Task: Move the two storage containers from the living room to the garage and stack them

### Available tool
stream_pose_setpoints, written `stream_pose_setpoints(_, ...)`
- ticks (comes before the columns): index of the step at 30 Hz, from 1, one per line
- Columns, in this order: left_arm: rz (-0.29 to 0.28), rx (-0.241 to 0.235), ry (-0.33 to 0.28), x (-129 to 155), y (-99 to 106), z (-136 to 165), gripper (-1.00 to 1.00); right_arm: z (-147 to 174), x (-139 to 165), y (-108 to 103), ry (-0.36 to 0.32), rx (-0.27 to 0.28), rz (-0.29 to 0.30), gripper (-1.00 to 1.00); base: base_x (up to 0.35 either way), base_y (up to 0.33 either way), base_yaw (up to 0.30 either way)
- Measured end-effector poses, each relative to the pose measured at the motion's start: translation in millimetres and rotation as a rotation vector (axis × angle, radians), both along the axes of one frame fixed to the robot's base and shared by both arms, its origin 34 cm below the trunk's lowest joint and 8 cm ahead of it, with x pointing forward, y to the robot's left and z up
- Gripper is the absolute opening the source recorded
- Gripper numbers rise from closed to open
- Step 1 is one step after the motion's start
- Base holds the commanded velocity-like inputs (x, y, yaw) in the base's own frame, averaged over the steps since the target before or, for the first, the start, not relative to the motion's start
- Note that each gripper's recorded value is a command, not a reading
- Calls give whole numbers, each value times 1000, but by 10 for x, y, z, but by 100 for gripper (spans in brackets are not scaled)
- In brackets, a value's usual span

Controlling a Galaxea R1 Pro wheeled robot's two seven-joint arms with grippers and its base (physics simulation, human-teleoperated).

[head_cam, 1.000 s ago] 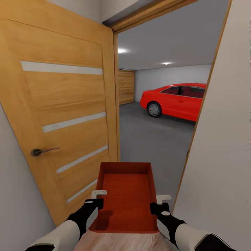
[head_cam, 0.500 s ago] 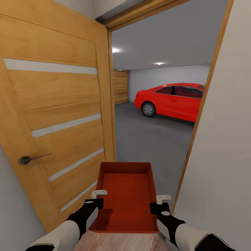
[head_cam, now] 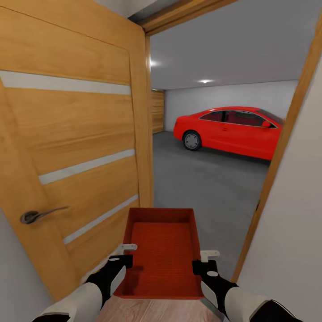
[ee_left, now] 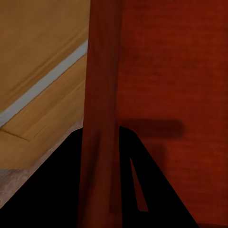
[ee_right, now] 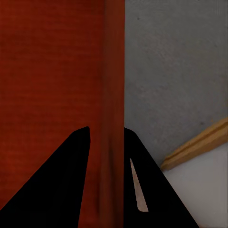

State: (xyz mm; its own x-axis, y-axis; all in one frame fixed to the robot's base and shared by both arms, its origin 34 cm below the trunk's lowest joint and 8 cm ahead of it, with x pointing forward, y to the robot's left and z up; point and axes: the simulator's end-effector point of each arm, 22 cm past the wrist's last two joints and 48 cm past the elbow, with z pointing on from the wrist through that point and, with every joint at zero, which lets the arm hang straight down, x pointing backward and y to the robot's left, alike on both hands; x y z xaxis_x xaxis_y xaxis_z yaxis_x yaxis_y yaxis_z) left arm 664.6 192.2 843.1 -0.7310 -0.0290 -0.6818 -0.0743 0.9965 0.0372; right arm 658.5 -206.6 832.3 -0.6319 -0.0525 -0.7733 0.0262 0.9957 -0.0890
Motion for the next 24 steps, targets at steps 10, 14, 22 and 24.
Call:
stream_pose_setpoints(10,0,0,0,1,-1,-1,-100,-1,1,-1,0,0,-1,-100,142,102,-228)
stream_pose_setpoints(14,0,0,0,1,-1,-1,-100,-1,1,0,0,0,0,-100,97,12,-242)
stream_pose_setpoints(22,0,0,0,1,-2,-1,-100,-1,1,-2,0,0,0,-100,92,1,-224)
stream_pose_setpoints(24,0,0,0,1,-2,-1,-100,-1,2,-1,0,0,0,-100,92,0,-64)
